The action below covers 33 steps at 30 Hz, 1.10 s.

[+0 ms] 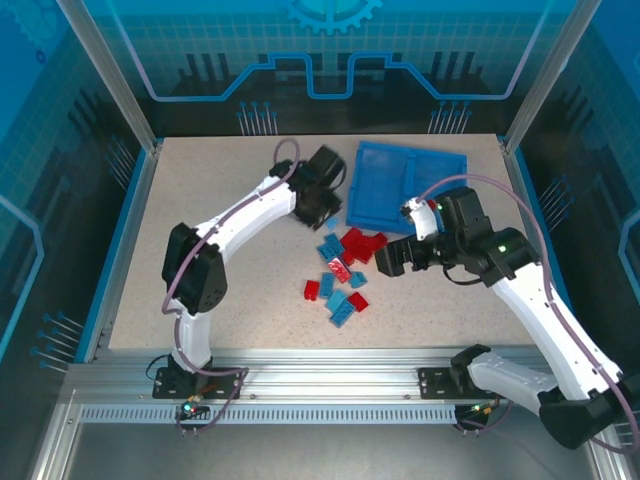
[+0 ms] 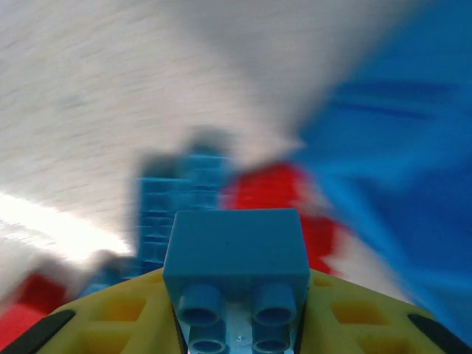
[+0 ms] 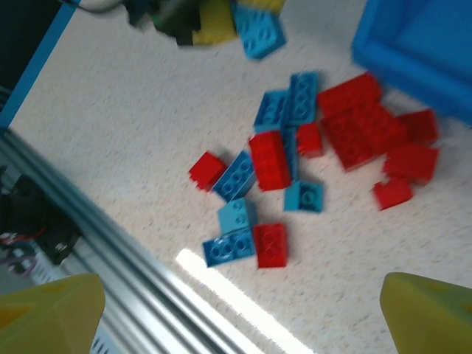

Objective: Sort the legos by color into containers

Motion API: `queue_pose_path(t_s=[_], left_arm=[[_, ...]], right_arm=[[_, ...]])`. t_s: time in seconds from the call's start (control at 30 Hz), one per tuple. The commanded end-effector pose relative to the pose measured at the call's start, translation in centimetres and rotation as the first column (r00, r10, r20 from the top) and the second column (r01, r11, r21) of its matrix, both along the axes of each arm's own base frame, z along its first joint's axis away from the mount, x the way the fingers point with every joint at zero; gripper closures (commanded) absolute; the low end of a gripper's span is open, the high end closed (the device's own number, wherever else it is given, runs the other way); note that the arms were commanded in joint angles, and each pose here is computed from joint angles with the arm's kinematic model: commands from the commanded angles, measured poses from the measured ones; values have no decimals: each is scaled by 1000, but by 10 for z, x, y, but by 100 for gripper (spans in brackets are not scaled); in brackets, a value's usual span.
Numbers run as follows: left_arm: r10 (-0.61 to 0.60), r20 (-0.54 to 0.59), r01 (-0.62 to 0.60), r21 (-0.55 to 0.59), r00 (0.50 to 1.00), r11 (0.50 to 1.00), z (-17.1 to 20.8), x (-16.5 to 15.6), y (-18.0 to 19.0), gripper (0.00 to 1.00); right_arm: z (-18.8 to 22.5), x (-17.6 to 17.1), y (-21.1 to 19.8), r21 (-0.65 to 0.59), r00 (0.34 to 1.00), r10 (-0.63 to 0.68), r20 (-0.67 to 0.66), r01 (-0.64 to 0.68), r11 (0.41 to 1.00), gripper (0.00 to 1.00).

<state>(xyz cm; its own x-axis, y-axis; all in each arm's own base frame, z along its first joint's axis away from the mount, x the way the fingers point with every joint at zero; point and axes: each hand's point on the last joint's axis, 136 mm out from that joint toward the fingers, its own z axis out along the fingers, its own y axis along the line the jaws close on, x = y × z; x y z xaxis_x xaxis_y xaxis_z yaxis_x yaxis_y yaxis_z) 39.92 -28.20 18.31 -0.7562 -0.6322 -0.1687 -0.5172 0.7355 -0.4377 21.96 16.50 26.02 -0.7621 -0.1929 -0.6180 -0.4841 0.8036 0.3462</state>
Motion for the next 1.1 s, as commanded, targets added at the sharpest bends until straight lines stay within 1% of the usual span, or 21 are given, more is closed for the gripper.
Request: queue_pose_path(t_s=[0.0, 0.1, 0.2, 0.27, 0.33, 0.37, 0.53, 0.6, 0.67, 0.8, 0.83, 0.93, 1.0, 1.07], left_arm=[[-295, 171, 257, 212, 940, 943, 40, 17, -26, 63], [-393, 276, 327, 255, 877, 910, 55, 42, -60, 66], [-459, 369, 373, 284, 808, 883, 58, 66, -91, 69], [-503, 421, 399, 315, 755, 861, 52, 80, -111, 69], [-525, 454, 400, 346, 720, 848, 42, 93, -124, 68], [-527, 464, 392, 361, 712, 846, 36, 100, -126, 68], [-536, 465, 331, 453, 705, 828, 0, 124, -127, 71], [-538, 456, 330, 459, 709, 825, -15, 129, -129, 70], [-538, 441, 338, 453, 718, 825, -28, 131, -132, 66], [-529, 420, 348, 434, 738, 831, -47, 130, -136, 54], [-523, 419, 346, 429, 743, 834, -48, 130, -135, 50], [-512, 429, 338, 420, 744, 842, -38, 129, -134, 44], [-507, 446, 333, 413, 737, 847, -24, 128, -133, 40], [-503, 478, 326, 408, 720, 853, 2, 126, -131, 40]], right_arm=[[13, 24, -24, -34, 978, -154, 140, 160, 986, 2], [14, 30, -43, -53, 954, -253, 163, 265, 963, 2], [9, 28, -57, -75, 940, -303, 160, 318, 945, 2], [6, 24, -63, -84, 935, -320, 152, 335, 939, 2], [4, 20, -67, -83, 932, -330, 148, 344, 935, 2], [4, 18, -68, -80, 932, -330, 148, 344, 935, 2], [5, 10, -73, -83, 933, -324, 157, 339, 937, 2], [5, 9, -74, -82, 931, -326, 162, 342, 936, 2], [6, 8, -73, -80, 933, -322, 161, 338, 938, 2], [4, 7, -71, -76, 939, -312, 146, 326, 942, 2], [3, 7, -70, -76, 940, -311, 140, 323, 943, 2], [-1, 6, -69, -79, 944, -306, 124, 317, 945, 2], [-3, 6, -67, -77, 946, -303, 113, 313, 947, 2], [-7, 7, -65, -76, 949, -298, 100, 306, 949, 2]])
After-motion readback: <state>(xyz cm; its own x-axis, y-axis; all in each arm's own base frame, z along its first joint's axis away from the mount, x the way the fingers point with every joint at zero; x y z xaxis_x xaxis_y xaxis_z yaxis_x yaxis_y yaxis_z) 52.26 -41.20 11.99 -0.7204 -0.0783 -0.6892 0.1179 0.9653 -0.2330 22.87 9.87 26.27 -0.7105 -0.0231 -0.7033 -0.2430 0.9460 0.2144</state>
